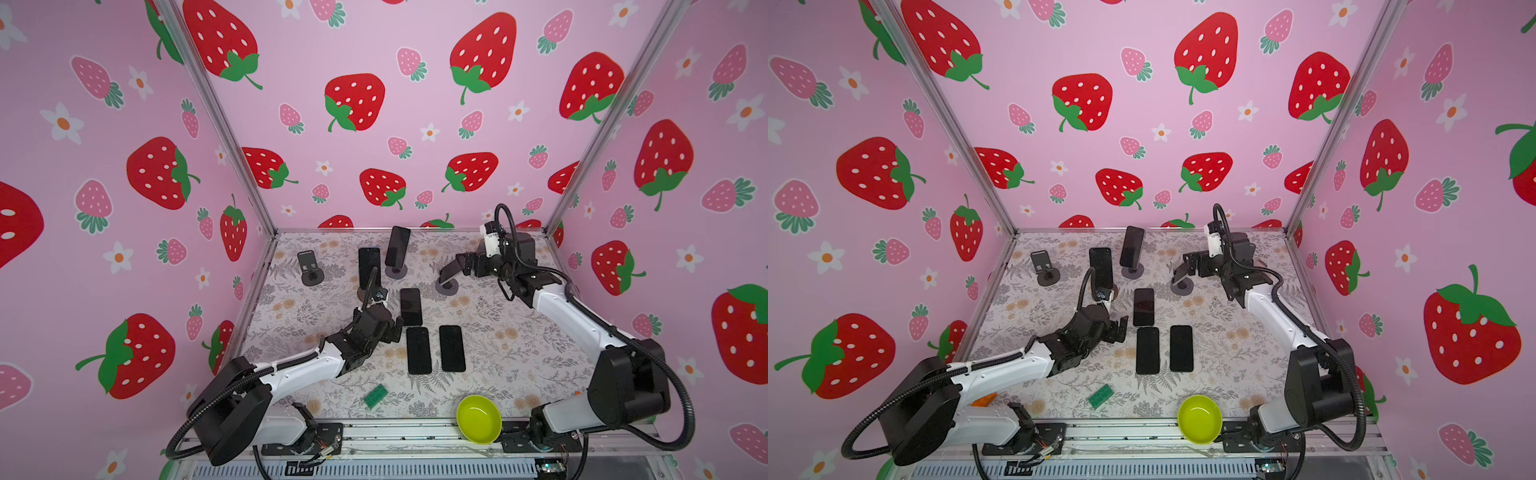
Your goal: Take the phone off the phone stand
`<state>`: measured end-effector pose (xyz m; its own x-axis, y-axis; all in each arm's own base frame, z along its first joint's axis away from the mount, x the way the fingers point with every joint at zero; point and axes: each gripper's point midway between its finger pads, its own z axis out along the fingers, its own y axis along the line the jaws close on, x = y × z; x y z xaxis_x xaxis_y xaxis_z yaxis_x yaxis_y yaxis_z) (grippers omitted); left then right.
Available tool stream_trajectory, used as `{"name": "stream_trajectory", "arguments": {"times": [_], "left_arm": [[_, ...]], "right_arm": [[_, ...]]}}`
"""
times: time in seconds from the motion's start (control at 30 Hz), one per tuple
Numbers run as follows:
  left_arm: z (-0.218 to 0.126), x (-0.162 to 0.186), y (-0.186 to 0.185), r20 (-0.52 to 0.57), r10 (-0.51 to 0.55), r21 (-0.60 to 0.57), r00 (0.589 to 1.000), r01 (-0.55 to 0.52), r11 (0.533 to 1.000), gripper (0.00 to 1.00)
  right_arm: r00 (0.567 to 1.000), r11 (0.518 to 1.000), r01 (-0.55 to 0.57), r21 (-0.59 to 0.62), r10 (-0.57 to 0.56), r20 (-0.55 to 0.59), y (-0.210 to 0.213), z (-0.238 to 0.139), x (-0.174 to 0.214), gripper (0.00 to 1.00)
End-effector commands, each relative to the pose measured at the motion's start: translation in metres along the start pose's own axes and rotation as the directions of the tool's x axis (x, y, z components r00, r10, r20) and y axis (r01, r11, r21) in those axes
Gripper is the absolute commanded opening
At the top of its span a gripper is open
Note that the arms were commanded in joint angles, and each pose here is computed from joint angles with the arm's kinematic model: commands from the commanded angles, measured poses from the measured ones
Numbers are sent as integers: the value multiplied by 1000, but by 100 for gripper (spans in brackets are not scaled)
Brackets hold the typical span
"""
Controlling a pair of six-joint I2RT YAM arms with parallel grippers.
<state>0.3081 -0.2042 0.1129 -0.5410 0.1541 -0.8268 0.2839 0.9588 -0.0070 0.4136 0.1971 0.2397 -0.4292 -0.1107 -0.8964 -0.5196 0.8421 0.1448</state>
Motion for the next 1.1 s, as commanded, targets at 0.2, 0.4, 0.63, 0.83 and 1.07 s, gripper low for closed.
{"name": "stream_trajectory", "arguments": {"times": [0.2, 0.4, 0.63, 0.83, 1.07], "left_arm": [[-1, -12, -4, 23, -16, 17, 1000, 16, 1000, 99], [-4, -13, -4, 29, -21, 23, 999, 21, 1000, 99], [-6, -14, -6, 33, -28, 40, 999, 26, 999, 99], [-5, -13, -8, 28, -29, 48, 999, 27, 998, 99], [-2, -11, -11, 19, -31, 59, 999, 30, 998, 99]], "right_arm": [[826, 832, 552, -57, -536, 175, 6, -3, -15, 100], [706, 672, 708, -218, -665, 245, 6, -2, 21, 100], [652, 568, 756, -324, -697, 299, -5, 3, 33, 100], [659, 558, 750, -355, -673, 335, -21, 12, 31, 100], [685, 546, 722, -425, -649, 331, -28, 27, 33, 100]]}}
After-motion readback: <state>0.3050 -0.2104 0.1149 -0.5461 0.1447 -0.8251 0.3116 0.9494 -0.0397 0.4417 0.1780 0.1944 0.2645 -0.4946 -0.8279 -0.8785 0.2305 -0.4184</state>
